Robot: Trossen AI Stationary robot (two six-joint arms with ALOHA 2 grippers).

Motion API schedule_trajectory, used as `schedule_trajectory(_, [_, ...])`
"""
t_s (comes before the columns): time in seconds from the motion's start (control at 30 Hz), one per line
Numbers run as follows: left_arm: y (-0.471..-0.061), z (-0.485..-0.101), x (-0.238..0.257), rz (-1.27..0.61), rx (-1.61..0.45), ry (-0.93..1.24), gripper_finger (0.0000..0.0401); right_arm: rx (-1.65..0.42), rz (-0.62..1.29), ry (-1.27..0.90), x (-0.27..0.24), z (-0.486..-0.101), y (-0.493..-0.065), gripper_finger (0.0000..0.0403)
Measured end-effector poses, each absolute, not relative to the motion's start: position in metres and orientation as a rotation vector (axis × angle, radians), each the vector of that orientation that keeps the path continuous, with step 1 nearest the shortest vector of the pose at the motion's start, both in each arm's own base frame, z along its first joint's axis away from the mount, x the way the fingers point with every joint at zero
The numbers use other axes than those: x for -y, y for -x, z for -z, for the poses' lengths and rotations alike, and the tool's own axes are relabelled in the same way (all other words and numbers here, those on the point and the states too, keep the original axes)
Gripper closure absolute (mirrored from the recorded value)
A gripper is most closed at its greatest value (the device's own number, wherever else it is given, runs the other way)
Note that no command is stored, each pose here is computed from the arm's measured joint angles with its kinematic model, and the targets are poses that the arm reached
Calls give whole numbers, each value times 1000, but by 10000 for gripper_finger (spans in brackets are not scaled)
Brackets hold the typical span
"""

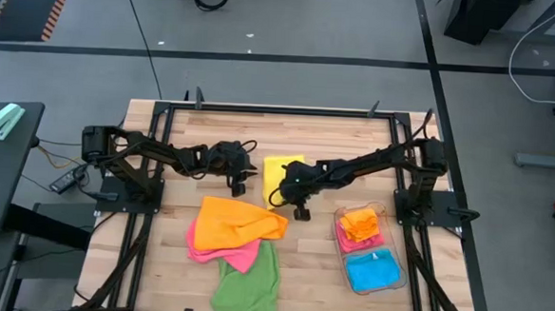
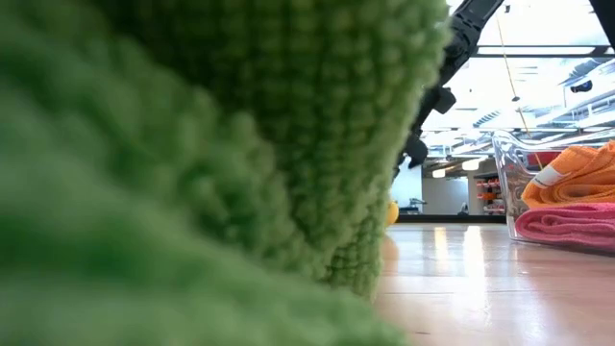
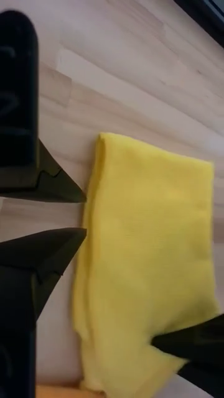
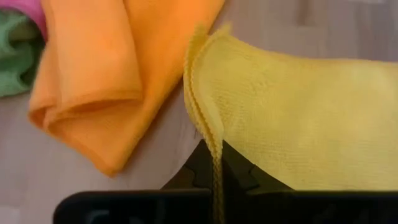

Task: Fold microfiber towels
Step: Fold the yellow towel

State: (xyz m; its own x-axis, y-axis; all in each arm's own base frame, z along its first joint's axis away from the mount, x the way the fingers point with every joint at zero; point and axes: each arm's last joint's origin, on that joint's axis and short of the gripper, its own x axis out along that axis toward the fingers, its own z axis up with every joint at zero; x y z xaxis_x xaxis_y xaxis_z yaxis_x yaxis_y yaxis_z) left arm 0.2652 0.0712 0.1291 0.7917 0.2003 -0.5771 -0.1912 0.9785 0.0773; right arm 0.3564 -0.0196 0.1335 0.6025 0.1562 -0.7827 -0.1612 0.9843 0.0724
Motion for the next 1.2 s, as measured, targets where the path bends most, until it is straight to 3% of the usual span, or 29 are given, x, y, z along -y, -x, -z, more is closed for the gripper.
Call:
schedule_trajectory(0.23, [-275,-132,-61,-170,-526,-4,326,-930,-159,-53,17,-134,-355,392])
schedule_trajectory(0.47, [-291,-109,-57,-150,-424,-14,329,-928,-149,-52,20,-135,-355,390])
schedule_trajectory(0.7, [-295,-80,-51,-88,-455,4,329,-928,-147,-52,20,-135,-355,389])
schedule_trajectory(1.03, [-302,-66,-49,-27,-474,33,295,-920,-193,-131,22,-137,-355,389])
schedule_trajectory(1.2, [-302,-66,-49,-19,-479,12,306,-860,-214,-189,28,-162,-357,389])
